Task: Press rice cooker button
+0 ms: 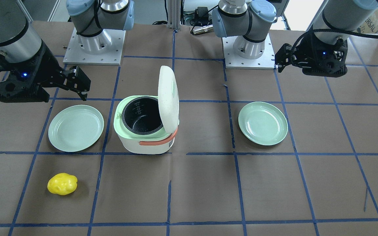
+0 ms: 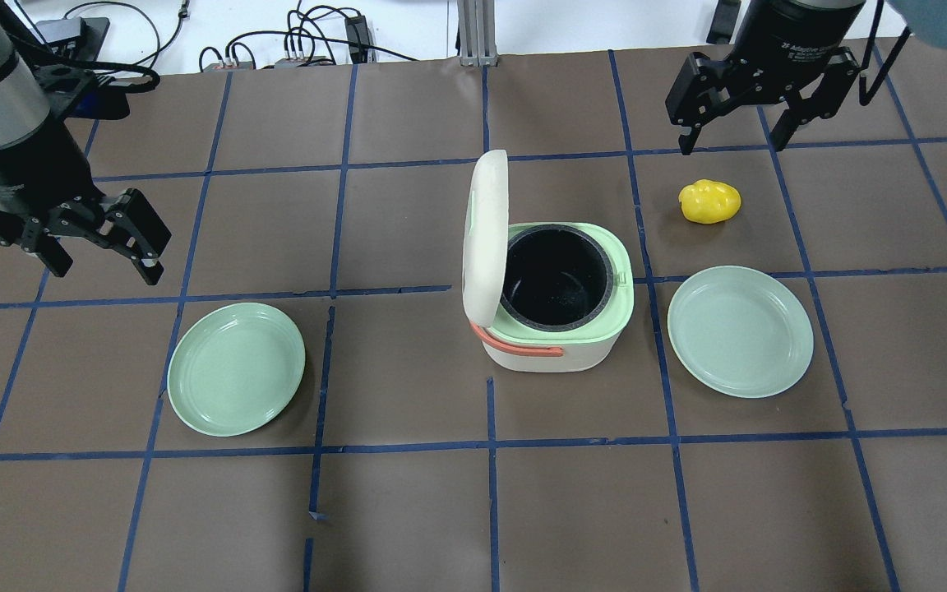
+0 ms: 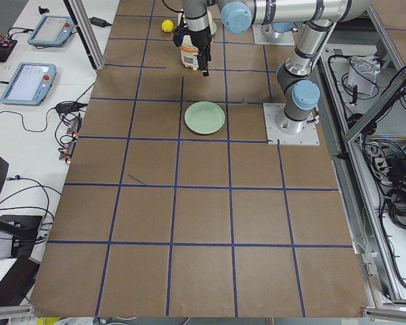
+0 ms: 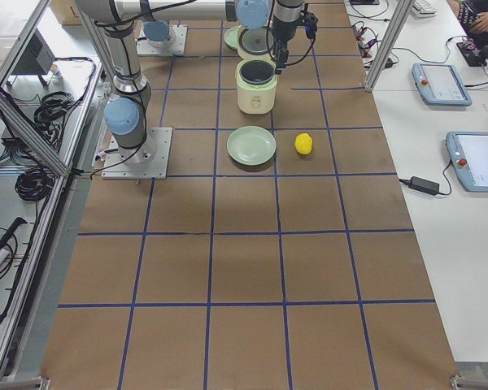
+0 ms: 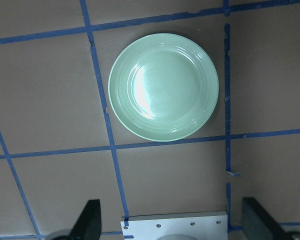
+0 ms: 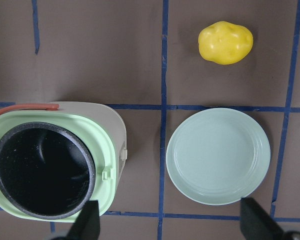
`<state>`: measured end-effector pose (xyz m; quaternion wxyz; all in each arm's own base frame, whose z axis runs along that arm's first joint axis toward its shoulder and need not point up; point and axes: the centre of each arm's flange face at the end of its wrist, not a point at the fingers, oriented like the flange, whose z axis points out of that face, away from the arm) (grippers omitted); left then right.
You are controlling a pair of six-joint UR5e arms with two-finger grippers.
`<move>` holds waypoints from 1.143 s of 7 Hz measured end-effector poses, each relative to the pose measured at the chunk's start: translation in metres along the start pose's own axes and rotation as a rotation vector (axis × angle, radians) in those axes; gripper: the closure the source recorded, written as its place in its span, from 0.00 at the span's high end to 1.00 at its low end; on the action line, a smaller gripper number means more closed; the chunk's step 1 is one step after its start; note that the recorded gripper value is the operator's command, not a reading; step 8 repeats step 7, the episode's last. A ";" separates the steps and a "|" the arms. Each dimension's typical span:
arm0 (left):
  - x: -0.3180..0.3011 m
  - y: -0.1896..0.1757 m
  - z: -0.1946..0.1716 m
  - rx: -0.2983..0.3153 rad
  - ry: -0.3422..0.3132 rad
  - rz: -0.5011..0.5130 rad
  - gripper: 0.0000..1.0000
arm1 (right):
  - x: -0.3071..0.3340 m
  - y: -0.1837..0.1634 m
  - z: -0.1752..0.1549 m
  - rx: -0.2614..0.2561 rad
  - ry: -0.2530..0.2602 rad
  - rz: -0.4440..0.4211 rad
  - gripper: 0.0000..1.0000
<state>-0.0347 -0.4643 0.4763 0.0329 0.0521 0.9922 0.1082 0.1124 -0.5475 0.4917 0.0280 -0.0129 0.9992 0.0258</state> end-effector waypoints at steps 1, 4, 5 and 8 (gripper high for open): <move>0.000 0.000 0.000 0.000 0.000 0.000 1.00 | 0.000 0.002 -0.003 0.003 -0.004 0.003 1.00; 0.000 0.000 0.000 0.000 0.000 0.000 1.00 | -0.031 0.016 -0.005 -0.007 0.011 0.068 1.00; 0.000 0.000 0.000 0.000 0.000 0.000 1.00 | -0.038 0.017 -0.003 -0.008 0.021 0.070 1.00; 0.000 0.000 0.000 0.000 0.000 0.000 1.00 | -0.041 0.016 -0.001 -0.008 0.025 0.071 1.00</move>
